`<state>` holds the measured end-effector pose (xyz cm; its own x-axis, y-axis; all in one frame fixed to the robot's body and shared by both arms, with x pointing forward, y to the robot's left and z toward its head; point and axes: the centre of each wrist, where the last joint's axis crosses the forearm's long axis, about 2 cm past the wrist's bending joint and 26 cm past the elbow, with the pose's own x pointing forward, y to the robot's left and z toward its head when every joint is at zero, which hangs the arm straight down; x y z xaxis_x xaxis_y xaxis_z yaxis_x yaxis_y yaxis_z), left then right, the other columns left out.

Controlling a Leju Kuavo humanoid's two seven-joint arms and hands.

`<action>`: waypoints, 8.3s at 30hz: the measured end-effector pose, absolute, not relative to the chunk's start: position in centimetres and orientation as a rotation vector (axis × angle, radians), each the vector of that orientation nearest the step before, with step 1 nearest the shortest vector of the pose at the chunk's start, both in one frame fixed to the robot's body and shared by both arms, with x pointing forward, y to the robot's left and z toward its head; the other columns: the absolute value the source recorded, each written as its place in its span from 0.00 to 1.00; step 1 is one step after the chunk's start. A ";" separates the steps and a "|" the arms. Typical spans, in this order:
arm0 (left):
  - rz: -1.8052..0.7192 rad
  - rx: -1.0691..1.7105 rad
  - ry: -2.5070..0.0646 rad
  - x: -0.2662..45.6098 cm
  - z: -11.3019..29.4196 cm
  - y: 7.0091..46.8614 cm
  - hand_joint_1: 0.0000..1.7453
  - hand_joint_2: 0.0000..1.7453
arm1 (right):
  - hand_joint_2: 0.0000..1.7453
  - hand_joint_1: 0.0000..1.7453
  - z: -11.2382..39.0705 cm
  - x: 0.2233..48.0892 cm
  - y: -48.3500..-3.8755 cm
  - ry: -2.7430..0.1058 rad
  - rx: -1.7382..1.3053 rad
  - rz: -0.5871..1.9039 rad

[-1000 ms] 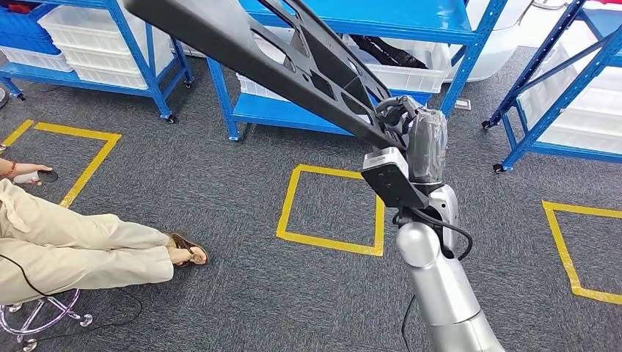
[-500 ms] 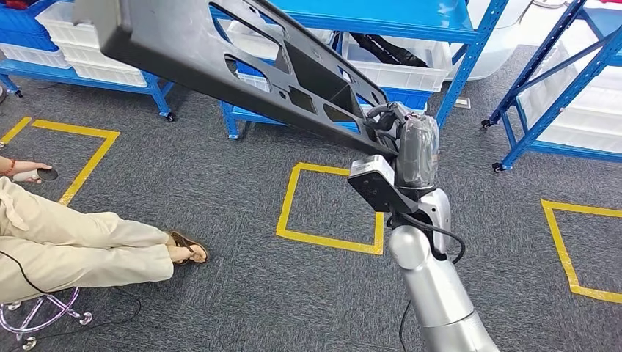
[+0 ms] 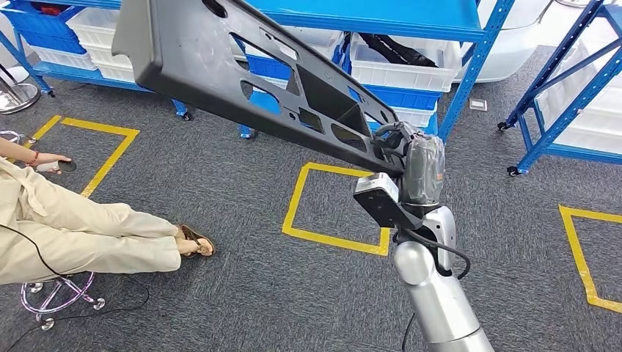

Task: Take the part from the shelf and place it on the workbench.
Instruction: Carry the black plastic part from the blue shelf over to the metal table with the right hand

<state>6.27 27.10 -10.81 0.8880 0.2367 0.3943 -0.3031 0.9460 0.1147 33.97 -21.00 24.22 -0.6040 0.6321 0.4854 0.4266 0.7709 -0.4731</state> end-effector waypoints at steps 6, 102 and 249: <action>0.292 0.175 -0.381 6.3 -10.8 27.1 0.00 1.00 | 1.00 1.00 23.8 33.7 -20.9 -2.300 -0.783 0.416; 0.305 0.164 -0.354 6.4 -10.7 25.7 0.00 1.00 | 1.00 1.00 24.4 32.6 -20.7 -2.294 -0.861 0.486; 0.335 0.173 -0.343 5.9 -10.8 26.6 0.00 1.00 | 1.00 1.00 34.4 40.0 -10.3 -2.220 -0.687 0.828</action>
